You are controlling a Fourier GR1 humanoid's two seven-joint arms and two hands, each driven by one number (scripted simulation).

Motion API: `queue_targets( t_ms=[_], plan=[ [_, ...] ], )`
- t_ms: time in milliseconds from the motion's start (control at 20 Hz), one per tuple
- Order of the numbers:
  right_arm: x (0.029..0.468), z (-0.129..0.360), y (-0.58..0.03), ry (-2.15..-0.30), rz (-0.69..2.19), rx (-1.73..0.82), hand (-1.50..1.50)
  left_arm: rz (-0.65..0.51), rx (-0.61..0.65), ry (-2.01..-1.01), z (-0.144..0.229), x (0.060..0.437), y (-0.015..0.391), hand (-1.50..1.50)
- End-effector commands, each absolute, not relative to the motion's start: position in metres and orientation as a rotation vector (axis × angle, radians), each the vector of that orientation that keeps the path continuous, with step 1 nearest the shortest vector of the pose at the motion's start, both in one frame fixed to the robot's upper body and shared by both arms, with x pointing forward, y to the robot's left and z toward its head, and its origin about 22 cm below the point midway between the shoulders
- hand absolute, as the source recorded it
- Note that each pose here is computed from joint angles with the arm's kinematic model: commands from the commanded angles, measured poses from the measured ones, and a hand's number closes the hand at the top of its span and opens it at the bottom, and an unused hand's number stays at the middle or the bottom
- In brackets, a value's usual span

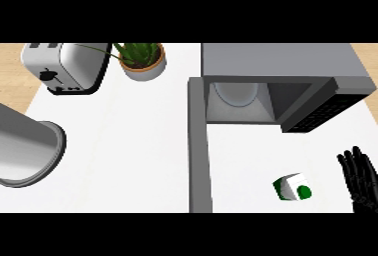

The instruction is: Pick up the milk, place it into the microwave and close the microwave

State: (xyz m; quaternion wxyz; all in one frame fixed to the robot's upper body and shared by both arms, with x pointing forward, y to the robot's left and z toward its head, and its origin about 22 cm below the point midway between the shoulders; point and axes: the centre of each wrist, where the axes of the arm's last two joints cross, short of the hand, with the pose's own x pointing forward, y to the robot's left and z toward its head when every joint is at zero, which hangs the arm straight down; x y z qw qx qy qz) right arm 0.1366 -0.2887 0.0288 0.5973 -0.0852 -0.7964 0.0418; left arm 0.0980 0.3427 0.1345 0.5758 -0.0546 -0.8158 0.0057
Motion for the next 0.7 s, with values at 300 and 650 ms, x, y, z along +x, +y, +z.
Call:
queue_targets(
  t_ms=[300, 650],
  plan=[
    [0.139, -0.069, -0.320, -1.739, 0.093, -0.273, -1.50, 0.013, -0.202, -1.961, 0.143, 0.077, 0.350, -1.50],
    [0.130, -0.113, -0.338, -1.692, 0.136, -0.276, -1.50, 0.003, -0.187, -1.964, 0.143, 0.061, 0.350, -1.50]
  ],
)
